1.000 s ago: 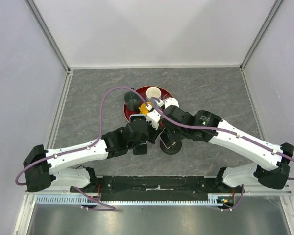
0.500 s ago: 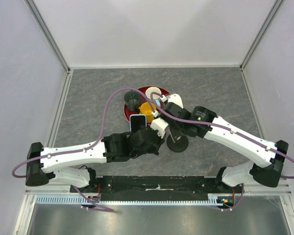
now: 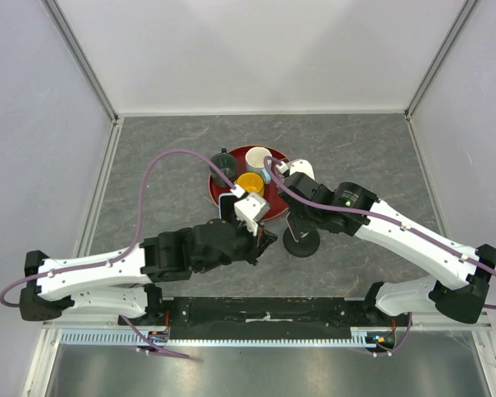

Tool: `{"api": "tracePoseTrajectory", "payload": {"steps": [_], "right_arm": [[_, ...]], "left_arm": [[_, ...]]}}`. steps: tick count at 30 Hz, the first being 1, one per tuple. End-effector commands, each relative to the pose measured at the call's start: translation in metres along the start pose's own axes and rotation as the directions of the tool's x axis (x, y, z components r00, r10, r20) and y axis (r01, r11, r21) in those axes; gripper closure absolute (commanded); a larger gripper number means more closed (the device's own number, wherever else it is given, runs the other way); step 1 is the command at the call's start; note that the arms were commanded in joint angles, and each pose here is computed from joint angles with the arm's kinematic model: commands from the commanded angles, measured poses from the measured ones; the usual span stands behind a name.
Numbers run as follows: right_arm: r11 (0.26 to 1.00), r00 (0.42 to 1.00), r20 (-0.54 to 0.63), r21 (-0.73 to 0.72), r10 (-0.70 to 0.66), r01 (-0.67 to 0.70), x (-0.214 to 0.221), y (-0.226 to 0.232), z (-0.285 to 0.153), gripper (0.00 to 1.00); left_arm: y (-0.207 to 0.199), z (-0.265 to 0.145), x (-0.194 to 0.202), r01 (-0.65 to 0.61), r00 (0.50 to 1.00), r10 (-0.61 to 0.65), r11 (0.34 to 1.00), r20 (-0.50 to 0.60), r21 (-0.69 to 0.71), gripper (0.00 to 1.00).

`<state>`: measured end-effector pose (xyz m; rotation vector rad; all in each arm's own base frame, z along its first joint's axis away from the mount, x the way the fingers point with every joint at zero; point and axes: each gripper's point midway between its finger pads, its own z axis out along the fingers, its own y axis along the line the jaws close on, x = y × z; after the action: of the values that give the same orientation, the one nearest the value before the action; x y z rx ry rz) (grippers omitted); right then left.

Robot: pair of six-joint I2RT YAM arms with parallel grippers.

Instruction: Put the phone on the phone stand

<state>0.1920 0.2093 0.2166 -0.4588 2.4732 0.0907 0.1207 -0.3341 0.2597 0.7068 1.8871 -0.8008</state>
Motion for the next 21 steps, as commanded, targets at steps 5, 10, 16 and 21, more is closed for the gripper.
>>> {"api": "tracePoseTrajectory", "payload": {"steps": [5,10,16,21], "right_arm": [[0.999,0.995,-0.097,-0.054,-0.005,0.0,0.027,-0.005,-0.003,0.71],[0.997,0.998,-0.052,-0.076,0.026,-0.03,0.018,-0.01,-0.011,0.55],[0.991,0.997,0.021,-0.11,0.079,-0.076,0.008,-0.016,-0.019,0.53],[0.983,0.986,0.07,-0.113,0.151,-0.142,0.007,-0.026,-0.018,0.6]], "left_arm": [[-0.001,-0.003,-0.032,0.053,0.989,-0.056,0.998,0.134,0.026,0.98],[-0.001,0.005,-0.026,0.068,0.991,-0.075,0.996,0.115,0.061,0.98],[0.011,0.015,-0.027,0.135,0.984,-0.148,0.983,0.099,0.127,0.96],[0.02,0.027,-0.03,0.173,0.979,-0.188,0.97,0.079,0.172,0.86]]}}
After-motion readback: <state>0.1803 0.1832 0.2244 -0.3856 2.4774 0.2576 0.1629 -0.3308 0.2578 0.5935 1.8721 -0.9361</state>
